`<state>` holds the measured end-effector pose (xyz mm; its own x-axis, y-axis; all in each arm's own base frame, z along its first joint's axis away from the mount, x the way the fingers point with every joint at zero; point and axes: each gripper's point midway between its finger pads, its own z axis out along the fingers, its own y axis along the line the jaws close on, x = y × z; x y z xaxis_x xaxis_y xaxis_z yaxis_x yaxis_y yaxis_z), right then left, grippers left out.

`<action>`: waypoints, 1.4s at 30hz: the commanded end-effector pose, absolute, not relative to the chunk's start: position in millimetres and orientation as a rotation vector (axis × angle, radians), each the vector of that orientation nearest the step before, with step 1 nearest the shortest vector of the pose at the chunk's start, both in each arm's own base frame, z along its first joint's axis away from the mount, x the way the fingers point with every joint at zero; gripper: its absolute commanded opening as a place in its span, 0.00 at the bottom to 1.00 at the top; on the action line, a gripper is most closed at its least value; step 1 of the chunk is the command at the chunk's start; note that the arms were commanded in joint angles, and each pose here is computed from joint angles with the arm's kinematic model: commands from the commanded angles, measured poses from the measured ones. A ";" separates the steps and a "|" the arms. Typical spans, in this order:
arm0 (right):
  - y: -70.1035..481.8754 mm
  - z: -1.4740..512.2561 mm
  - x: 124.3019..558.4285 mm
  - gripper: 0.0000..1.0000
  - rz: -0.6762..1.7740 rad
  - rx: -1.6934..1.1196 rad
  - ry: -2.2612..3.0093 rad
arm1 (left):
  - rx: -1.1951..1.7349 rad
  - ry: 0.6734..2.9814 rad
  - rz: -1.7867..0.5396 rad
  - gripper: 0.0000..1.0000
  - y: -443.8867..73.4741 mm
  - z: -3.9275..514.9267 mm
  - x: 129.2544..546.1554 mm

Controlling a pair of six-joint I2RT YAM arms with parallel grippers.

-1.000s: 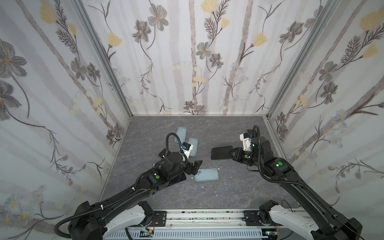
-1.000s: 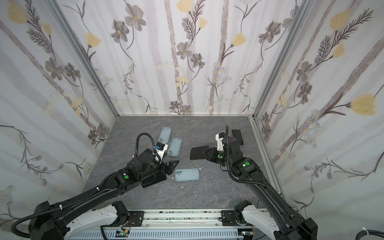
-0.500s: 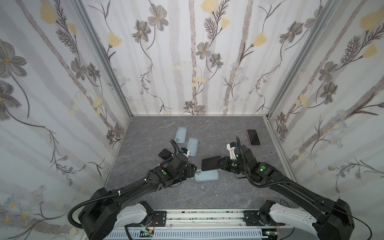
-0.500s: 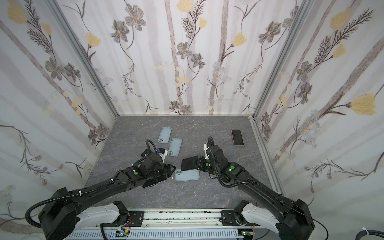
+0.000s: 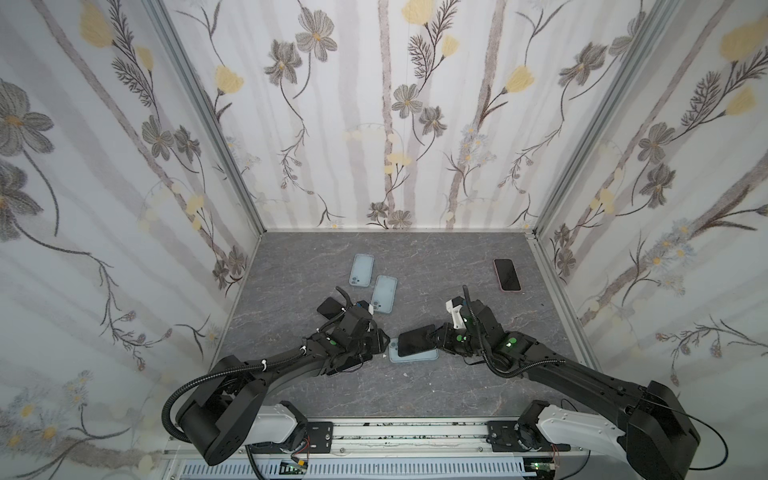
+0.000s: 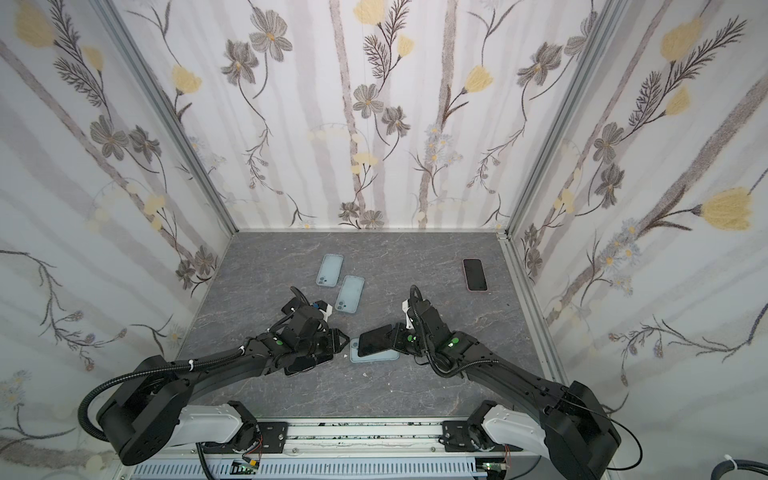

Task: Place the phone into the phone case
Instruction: 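Lower the black phone into the pale blue case with both grippers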

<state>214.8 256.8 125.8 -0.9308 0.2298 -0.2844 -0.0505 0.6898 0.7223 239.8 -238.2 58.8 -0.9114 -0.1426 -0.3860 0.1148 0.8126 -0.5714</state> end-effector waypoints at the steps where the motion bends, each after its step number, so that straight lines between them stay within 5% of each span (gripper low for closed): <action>1: 268.4 139.0 220.8 0.00 1.196 0.125 2.481 | -0.045 2.571 -0.934 0.39 -247.8 61.0 242.7; 42: 246.6 61.6 204.5 0.00 1.263 0.209 2.580 | -0.069 2.640 -1.227 0.32 -279.6 34.3 225.6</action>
<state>210.6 251.2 76.8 -0.9474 0.2455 -0.2054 -0.0252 0.5827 0.8123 227.1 -269.6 26.2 -0.9682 -0.1565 -0.1950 0.0347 0.6885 -0.7244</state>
